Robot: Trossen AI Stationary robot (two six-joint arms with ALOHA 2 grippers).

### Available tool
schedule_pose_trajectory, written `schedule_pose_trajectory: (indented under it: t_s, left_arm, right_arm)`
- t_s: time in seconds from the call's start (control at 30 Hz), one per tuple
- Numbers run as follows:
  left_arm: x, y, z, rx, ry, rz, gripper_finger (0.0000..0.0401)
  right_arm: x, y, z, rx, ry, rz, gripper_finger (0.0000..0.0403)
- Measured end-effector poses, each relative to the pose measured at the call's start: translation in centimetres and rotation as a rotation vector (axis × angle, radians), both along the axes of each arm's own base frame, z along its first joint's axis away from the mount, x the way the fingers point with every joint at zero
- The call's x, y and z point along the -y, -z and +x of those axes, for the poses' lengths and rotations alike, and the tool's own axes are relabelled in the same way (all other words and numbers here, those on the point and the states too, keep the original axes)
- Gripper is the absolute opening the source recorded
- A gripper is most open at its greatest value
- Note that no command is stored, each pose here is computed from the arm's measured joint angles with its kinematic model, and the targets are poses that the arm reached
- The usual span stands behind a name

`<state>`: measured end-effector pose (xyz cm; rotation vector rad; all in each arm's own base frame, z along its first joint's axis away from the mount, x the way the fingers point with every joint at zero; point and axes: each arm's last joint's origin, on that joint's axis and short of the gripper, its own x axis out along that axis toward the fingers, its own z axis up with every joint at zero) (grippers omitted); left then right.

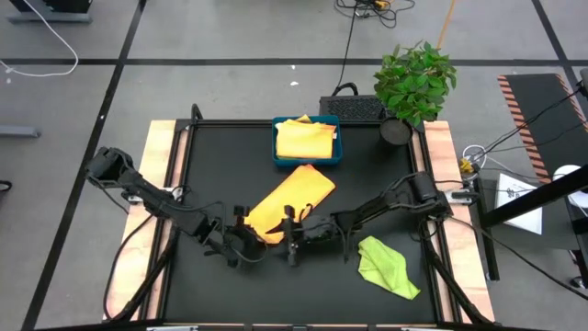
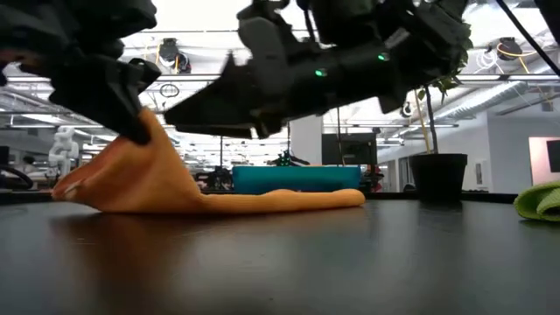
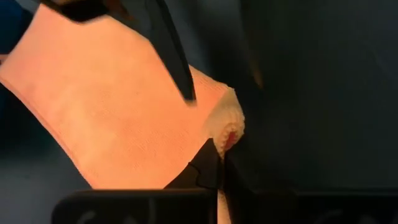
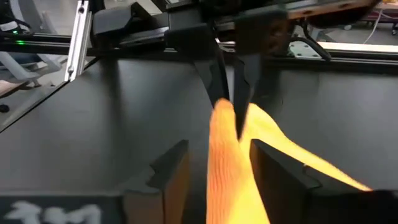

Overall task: Fold microfiber towels
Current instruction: Fold the orange microfiber towel

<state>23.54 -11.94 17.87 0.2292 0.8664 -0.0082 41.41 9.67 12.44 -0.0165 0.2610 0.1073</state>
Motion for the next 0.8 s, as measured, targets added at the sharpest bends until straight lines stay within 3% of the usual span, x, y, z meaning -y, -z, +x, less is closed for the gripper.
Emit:
schedule_pose_trajectory:
  t_s: [0.2, 0.43, 0.6, 0.8]
  left_arm:
    - [-0.47, -0.30, 0.56, 0.028, -0.025, -0.017, 0.0005]
    - [-0.41, -0.46, 0.78, 0.048, -0.007, -0.020, 0.0010]
    - [-0.41, -0.49, 0.85, 0.056, -0.006, -0.025, 0.0010]
    - [-0.35, -0.50, 0.87, 0.057, 0.001, -0.031, 0.0011]
  right_arm:
    - [-0.27, -0.26, 1.15, -0.025, 0.003, -0.012, 0.0188]
    - [-0.15, -0.29, 1.18, -0.029, 0.029, -0.014, 0.0166]
    - [-0.06, -0.21, 1.16, -0.034, 0.054, -0.053, 0.0120]
    - [0.06, -0.13, 1.12, -0.047, 0.069, -0.086, 0.0027]
